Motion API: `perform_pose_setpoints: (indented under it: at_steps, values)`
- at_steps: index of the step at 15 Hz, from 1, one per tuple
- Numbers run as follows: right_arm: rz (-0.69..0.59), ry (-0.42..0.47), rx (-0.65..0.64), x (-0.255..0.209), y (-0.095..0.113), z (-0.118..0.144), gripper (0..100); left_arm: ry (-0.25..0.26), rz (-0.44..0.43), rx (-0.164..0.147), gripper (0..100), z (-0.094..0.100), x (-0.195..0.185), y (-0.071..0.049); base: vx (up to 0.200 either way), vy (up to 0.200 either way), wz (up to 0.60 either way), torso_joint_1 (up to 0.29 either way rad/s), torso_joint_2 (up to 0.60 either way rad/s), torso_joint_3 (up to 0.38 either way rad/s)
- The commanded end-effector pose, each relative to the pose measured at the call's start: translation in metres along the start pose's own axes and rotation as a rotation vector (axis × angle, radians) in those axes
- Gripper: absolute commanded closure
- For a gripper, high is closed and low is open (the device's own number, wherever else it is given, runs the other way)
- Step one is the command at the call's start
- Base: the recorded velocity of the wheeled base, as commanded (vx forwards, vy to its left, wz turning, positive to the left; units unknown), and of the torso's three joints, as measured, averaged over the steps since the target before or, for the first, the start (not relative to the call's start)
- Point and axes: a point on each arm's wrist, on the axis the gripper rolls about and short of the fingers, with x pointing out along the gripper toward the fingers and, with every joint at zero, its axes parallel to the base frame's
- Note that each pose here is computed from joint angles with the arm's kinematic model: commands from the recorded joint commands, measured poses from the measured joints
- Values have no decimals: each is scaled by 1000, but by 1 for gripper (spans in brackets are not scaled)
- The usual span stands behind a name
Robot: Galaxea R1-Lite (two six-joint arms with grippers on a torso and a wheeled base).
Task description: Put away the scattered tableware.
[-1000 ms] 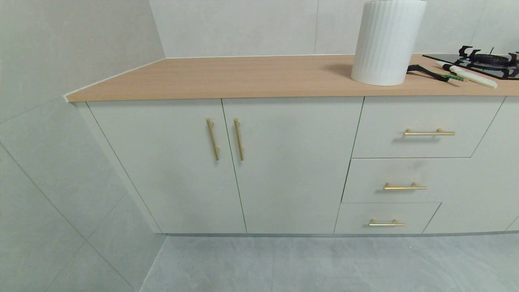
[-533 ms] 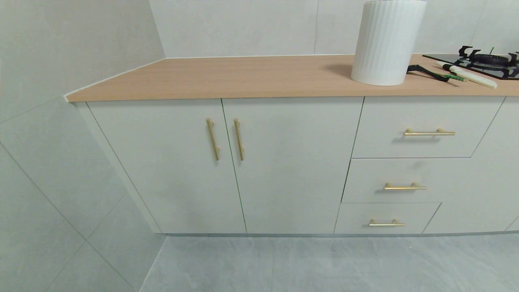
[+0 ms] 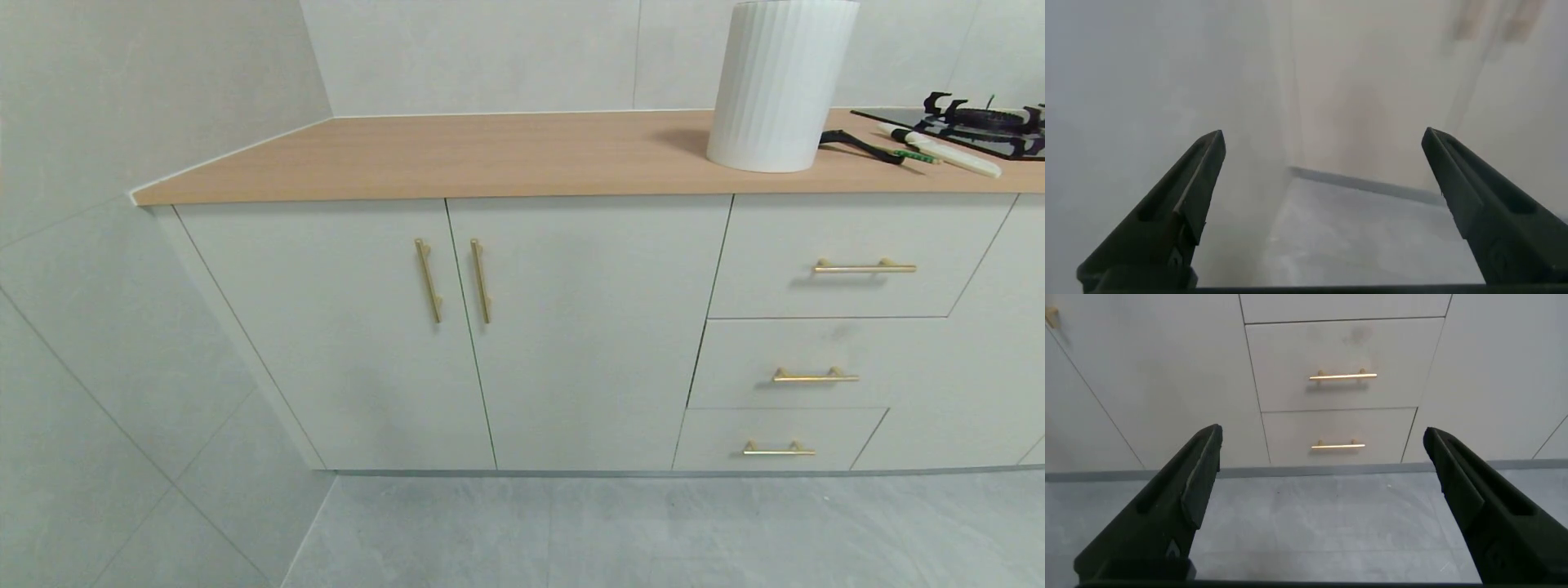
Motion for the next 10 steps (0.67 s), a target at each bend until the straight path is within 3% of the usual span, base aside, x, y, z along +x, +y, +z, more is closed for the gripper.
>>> perform_pose_setpoints:
  at_steps: [1, 2, 3, 10]
  values:
    - [1, 4, -4, 0, 0, 0, 0, 1, -42, 0, 0, 0, 0, -1, 0, 0, 0, 0, 0, 0]
    - [1, 4, -7, 0, 0, 0, 0, 5, -107, -12, 0, -1, 0, -2, 0, 0, 0, 0, 0, 0]
    - [1, 4, -7, 0, 0, 0, 0, 47, -162, -11, 0, -5, 0, -4, 0, 0, 0, 0, 0, 0]
    - [-1, 4, -6, 0, 0, 0, 0, 39, -169, -32, 0, -4, 0, -4, 0, 0, 0, 0, 0, 0]
